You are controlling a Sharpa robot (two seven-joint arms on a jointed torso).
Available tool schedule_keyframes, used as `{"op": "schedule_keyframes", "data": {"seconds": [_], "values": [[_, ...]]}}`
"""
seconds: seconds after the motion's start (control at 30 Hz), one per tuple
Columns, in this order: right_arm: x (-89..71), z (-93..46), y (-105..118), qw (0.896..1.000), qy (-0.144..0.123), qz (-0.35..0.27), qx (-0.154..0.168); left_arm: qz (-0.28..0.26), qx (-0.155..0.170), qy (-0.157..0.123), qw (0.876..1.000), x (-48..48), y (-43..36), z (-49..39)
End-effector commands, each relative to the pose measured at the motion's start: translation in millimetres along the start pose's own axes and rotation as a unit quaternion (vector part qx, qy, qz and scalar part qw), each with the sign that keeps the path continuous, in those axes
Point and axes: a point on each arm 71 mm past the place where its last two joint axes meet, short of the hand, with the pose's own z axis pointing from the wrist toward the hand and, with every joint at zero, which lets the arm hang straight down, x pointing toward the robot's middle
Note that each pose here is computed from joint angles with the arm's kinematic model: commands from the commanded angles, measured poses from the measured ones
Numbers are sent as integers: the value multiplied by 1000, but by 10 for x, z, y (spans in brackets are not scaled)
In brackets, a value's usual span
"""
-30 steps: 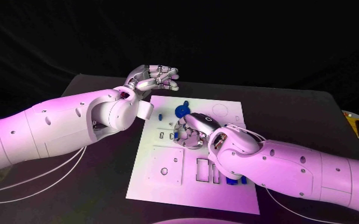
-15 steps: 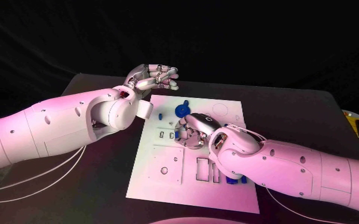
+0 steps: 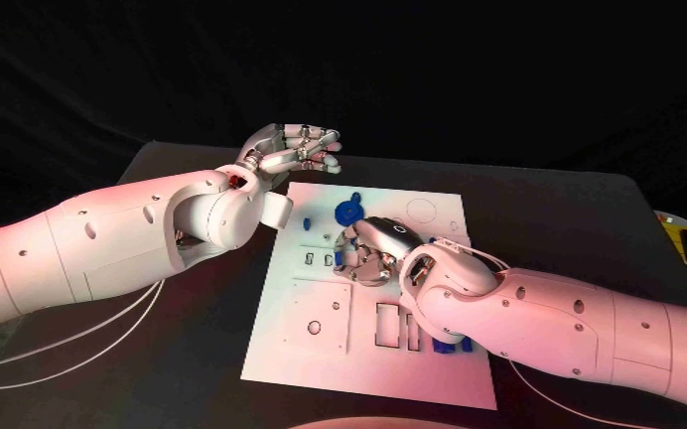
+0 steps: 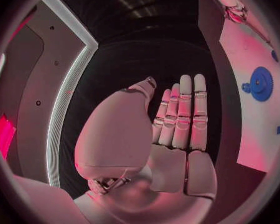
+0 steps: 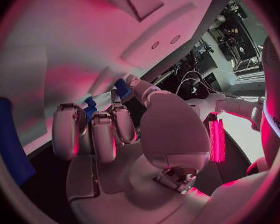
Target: Assemble the parts on the task board
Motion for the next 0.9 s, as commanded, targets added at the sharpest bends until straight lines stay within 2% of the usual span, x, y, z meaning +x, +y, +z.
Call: {"op": "schedule_keyframes", "data": {"seconds": [0.03,0.3,0.47,0.57,0.67,0.8,0.9], "values": [[-5,0,19,1000,-8,-2,-10,-1,3,5,1000,17,-10,3],[-48,-31,45,999,-33,8,-26,2,-1,6,1000,7,-2,6],[-129,-129,41,997,-58,25,-47,26,-24,26,999,-2,33,4],[-268,-219,-5,993,-70,46,-81,54,-41,41,997,-12,60,0],[-456,-322,-106,989,-86,72,-101,83,-65,54,993,-33,101,-4],[-681,-463,-255,984,-108,104,-98,130,-112,79,982,-45,176,-15],[-869,-581,-396,980,-123,135,-76,192,-157,109,963,-38,252,-37]]}}
